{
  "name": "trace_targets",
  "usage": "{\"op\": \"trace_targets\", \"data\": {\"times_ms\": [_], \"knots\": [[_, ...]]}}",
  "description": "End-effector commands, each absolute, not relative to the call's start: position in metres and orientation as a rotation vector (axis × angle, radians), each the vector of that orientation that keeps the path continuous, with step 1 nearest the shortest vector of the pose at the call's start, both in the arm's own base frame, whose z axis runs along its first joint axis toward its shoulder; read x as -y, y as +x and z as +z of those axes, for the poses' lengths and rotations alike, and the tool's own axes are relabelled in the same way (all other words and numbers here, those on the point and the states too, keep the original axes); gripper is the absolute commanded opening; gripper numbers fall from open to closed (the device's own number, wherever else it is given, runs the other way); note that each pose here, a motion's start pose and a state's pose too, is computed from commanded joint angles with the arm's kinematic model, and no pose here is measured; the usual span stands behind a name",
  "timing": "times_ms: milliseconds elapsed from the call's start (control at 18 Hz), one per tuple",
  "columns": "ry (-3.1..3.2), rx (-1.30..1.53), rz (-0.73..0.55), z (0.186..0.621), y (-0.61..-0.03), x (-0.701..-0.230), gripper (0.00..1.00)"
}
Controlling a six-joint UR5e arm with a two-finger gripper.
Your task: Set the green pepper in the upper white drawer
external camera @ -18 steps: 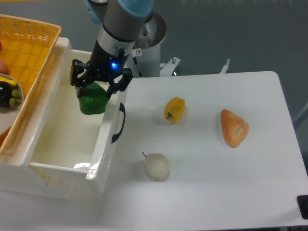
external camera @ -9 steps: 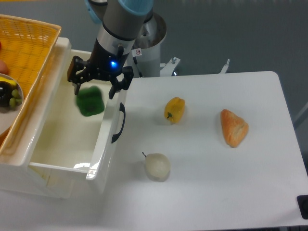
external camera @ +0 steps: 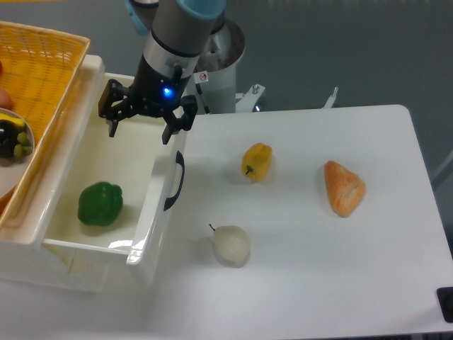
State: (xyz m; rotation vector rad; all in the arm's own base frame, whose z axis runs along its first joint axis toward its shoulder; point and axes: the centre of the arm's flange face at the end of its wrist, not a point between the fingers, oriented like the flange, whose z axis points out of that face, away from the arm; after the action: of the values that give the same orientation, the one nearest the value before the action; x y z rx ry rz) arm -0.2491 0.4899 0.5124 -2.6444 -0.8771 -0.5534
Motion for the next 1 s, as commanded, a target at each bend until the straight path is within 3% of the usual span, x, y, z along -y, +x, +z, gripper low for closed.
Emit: {"op": "trace_targets", "data": {"times_ms": [389, 722, 1000], "knots": [[-2.575, 1.007, -0.338, 0.513, -0.332, -0.448, 1.0], [-2.865, 0.709, 0.007, 0.484, -0.371, -0.421, 1.0], [-3.024, 0.549, 0.116, 0.457, -0.394, -0.417, 1.0]]}}
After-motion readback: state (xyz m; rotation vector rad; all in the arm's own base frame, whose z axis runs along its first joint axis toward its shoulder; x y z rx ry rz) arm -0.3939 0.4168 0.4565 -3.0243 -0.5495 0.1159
